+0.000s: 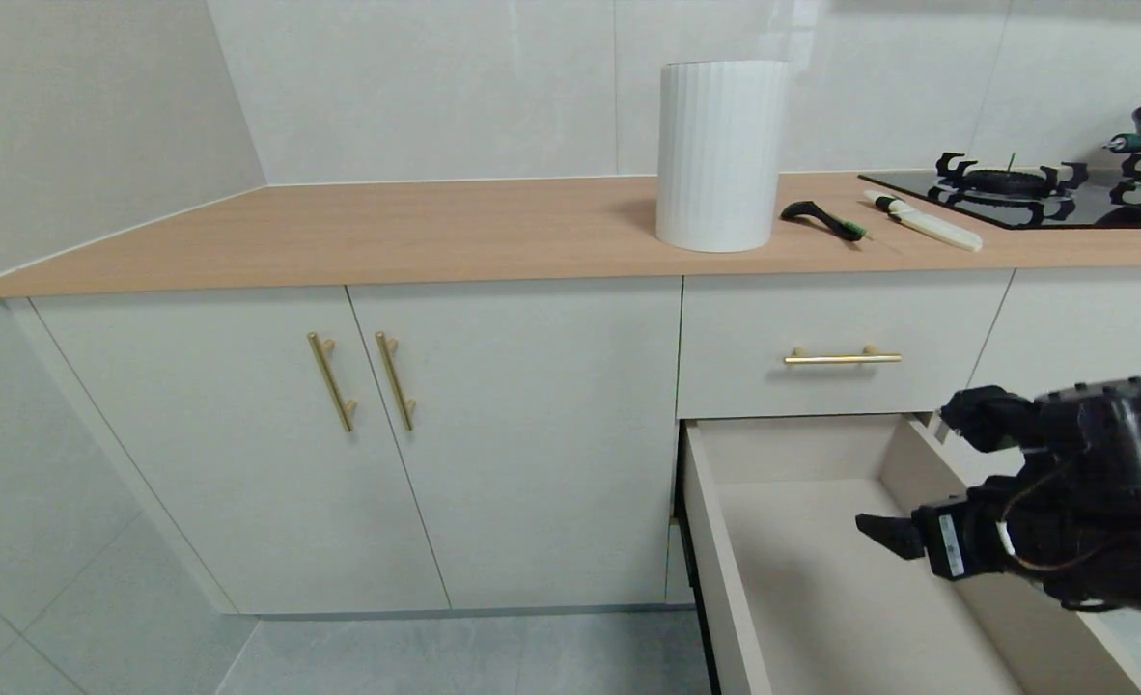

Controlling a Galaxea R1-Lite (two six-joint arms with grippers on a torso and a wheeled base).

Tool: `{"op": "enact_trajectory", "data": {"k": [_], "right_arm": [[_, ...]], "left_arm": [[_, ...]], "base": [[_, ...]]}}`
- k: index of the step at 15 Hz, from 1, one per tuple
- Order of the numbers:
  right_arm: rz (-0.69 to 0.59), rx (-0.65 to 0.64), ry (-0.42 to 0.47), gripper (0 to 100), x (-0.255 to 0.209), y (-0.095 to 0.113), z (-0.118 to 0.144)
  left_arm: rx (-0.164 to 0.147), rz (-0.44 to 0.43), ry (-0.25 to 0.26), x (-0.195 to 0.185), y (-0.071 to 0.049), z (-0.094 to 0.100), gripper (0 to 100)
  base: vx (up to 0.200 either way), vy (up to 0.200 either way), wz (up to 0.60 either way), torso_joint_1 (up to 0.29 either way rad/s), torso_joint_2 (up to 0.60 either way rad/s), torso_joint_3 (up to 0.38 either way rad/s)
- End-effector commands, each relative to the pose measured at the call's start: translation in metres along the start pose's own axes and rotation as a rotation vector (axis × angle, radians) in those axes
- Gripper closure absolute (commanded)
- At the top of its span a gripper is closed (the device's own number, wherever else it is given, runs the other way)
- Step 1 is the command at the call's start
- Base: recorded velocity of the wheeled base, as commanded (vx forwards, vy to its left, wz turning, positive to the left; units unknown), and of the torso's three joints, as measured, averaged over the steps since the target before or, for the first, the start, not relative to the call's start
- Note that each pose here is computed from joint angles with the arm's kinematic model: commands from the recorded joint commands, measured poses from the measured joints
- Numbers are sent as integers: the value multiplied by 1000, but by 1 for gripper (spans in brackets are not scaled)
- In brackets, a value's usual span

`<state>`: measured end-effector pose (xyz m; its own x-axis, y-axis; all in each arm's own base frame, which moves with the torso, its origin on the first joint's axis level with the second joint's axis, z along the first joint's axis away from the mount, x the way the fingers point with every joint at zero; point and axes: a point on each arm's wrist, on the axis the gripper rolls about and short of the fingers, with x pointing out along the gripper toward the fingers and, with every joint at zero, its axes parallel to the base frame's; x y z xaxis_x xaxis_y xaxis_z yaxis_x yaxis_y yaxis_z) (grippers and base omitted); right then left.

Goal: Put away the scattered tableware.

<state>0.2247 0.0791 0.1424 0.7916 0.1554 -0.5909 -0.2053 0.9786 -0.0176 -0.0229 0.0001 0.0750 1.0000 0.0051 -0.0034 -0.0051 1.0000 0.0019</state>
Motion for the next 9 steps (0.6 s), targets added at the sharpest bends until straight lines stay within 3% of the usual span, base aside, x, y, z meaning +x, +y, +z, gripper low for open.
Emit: {"op": "enact_trajectory", "data": {"k": [1,3,9], "right_arm": [[149,54,-26,0,-27,-14,64],[189,131,-21,0,-24,-12,70],[116,76,-65,0,-17,-14,64]], "left_arm": [[1,1,1,0,0,0,0],[0,1,1,0,0,0,0],[0,1,1,0,0,0,0]], "base": [[0,0,0,0,0,0],[0,0,0,0,0,0],[0,0,0,0,0,0]]}}
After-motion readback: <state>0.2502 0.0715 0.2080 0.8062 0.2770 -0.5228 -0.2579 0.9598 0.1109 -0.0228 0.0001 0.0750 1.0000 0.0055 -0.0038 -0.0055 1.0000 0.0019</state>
